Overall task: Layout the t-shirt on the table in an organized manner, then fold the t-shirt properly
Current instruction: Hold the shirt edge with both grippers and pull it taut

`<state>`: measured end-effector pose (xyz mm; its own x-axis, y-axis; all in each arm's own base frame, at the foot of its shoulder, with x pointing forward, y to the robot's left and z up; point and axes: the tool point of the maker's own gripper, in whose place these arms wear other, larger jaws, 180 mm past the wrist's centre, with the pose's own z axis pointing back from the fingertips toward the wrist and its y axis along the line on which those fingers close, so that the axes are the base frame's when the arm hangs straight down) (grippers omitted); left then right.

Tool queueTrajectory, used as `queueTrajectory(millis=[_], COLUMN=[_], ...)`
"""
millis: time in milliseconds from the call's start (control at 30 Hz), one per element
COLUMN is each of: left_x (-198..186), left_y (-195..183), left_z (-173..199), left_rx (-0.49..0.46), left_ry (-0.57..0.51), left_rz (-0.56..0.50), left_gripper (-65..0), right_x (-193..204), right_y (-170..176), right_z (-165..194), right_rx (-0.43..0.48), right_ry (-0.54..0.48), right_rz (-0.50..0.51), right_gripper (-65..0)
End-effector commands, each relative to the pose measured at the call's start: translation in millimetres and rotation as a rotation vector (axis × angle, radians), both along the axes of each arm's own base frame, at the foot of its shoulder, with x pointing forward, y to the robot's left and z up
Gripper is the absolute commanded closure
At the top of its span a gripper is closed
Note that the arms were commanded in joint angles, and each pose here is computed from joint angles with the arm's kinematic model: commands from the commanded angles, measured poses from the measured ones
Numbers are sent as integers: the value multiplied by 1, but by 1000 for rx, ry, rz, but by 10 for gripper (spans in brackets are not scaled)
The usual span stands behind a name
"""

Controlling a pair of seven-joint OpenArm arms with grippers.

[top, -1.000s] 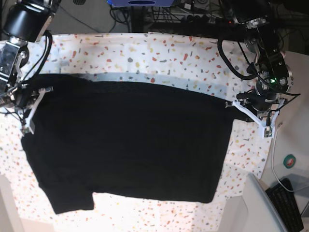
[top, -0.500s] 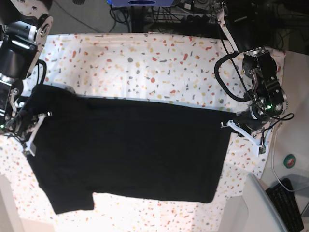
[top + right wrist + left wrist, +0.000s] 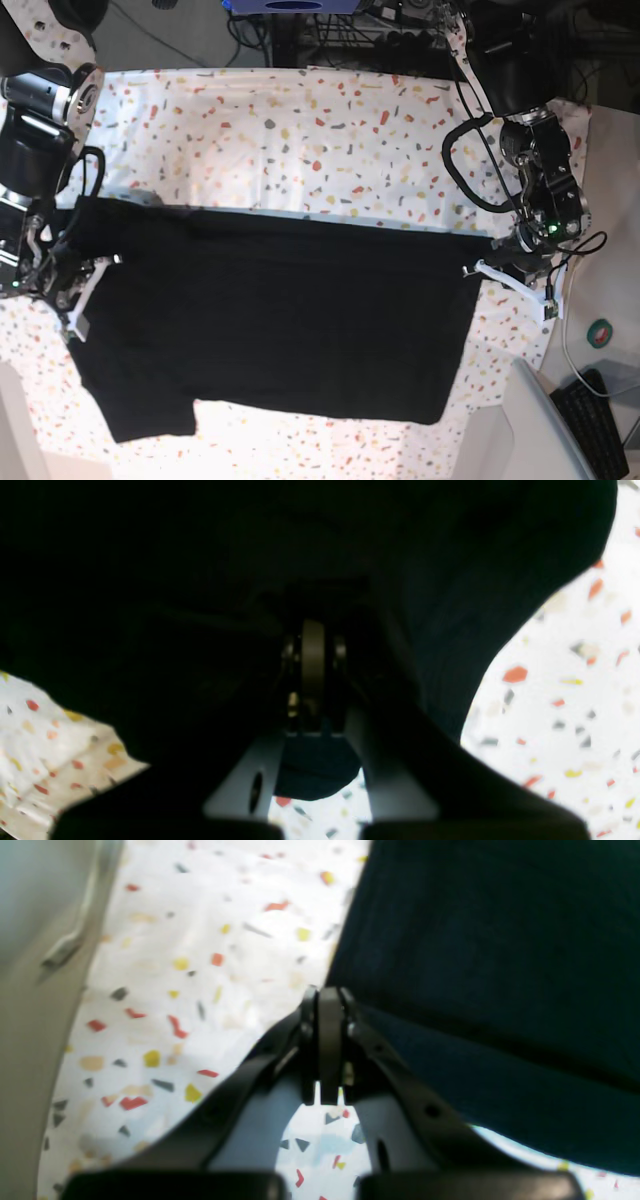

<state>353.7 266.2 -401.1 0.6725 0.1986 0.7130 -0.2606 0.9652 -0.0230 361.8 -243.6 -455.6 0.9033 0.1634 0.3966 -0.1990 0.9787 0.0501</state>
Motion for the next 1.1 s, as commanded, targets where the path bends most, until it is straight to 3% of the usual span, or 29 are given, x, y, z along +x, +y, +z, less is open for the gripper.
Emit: queueTrajectory(millis=[0, 167, 300, 600, 833, 1067], left_x=[12, 19, 25, 27, 27, 30], left_y=[4, 2, 5, 3, 22, 16], left_z=[14, 3, 7, -2, 0, -9], left_rx=[11, -20, -9, -27, -58, -76], left_ry=[-52, -36, -87, -73, -87, -61], left_rz=[-2, 7, 16, 20, 94, 85], left_gripper=[0, 0, 0, 0, 0, 0], right_x=[18, 23, 24, 33, 38, 34], right_y=[-11, -4, -4, 3, 4, 7], right_z=[18, 17, 18, 22, 25, 17], right_rx=[-19, -35, -35, -16, -7, 7], right_ry=[-53, -63, -67, -121, -155, -133], right_rz=[-5, 43, 44, 46, 45, 44], right_gripper=[0, 0, 0, 0, 0, 0])
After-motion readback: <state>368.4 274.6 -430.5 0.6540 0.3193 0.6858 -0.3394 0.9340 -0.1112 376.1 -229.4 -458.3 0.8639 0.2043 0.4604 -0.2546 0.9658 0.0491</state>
